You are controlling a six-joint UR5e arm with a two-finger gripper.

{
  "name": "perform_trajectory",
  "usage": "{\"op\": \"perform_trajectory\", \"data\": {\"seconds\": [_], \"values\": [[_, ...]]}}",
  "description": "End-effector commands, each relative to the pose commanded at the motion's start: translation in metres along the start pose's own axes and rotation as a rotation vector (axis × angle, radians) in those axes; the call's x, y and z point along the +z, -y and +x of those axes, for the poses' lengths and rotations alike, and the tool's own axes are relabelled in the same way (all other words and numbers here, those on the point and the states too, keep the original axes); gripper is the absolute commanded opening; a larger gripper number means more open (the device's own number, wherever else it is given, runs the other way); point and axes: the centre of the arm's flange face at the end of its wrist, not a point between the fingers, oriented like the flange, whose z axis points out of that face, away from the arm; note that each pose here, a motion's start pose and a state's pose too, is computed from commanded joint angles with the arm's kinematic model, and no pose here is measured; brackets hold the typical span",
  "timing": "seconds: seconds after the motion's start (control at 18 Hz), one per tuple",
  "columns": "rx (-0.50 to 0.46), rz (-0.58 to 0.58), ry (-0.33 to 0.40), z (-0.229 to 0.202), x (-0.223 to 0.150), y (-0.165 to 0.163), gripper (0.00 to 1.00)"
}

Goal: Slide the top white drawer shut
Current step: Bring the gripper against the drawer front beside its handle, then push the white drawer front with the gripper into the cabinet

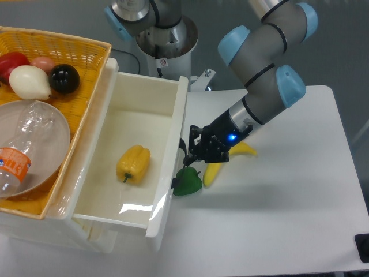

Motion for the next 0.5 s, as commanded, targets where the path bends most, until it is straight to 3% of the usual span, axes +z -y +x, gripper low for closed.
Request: {"op": "perform_trajectory", "data": {"seconds": [0.5], "values": [[0.001, -0.001, -0.006, 0.0045, 0.0026, 0.0019, 0.00]]}}
